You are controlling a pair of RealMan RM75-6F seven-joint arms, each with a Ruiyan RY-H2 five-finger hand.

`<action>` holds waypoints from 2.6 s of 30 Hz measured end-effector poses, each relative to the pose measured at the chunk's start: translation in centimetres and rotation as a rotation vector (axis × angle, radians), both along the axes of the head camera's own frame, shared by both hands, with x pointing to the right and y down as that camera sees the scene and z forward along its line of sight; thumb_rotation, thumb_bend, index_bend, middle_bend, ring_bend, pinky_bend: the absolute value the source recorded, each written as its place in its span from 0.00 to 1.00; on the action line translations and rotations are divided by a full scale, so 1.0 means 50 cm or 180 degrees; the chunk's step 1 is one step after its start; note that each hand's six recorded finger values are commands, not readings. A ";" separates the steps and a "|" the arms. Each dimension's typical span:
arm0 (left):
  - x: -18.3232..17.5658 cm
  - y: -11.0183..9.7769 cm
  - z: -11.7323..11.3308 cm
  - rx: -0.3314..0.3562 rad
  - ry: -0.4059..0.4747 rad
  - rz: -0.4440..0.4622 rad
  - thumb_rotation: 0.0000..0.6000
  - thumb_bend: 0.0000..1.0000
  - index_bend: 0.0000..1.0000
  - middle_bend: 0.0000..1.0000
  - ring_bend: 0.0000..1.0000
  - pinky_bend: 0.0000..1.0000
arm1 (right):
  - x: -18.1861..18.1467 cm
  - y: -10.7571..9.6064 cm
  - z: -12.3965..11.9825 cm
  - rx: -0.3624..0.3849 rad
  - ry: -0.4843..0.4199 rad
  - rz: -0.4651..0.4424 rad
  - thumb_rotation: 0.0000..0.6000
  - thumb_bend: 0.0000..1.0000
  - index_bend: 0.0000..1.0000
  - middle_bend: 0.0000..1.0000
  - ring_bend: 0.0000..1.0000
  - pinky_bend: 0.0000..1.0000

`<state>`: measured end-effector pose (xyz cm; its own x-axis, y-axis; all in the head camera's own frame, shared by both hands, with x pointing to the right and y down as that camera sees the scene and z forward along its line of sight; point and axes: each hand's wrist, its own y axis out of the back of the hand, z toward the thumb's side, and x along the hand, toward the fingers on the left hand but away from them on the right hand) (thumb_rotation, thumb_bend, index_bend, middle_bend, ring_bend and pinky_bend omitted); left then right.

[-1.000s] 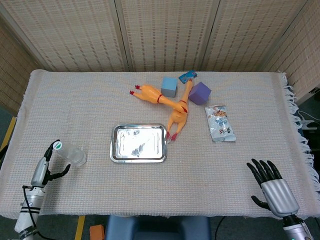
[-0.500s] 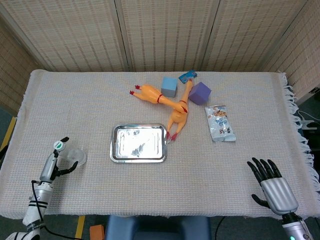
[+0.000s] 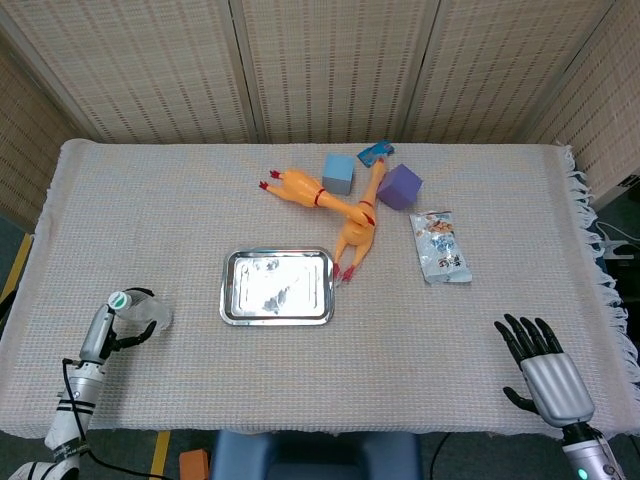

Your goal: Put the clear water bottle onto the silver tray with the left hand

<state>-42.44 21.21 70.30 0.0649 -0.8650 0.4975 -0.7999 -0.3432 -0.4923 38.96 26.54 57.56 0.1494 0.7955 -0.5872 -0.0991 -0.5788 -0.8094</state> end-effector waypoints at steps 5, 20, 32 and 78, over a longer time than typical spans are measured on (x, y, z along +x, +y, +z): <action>-0.052 -0.037 -0.028 0.0320 -0.0277 -0.0131 1.00 0.37 0.30 0.37 0.24 0.26 | -0.001 0.000 0.000 -0.0002 0.0003 0.0000 1.00 0.11 0.00 0.00 0.00 0.00; 0.024 -0.008 -0.043 0.0109 0.0446 -0.0192 1.00 0.36 0.28 0.35 0.21 0.23 | -0.002 0.003 0.001 -0.0012 -0.0001 -0.0014 1.00 0.11 0.00 0.00 0.00 0.00; 0.043 -0.041 -0.041 0.0071 0.0249 -0.0169 1.00 0.36 0.28 0.34 0.20 0.22 | -0.003 0.006 -0.003 -0.0028 -0.0017 -0.0037 1.00 0.11 0.00 0.00 0.00 0.00; 0.129 -0.055 -0.055 -0.0047 0.0523 0.0148 1.00 0.37 0.23 0.29 0.18 0.20 | -0.003 0.013 0.003 -0.0121 -0.0002 -0.0054 1.00 0.11 0.00 0.00 0.00 0.00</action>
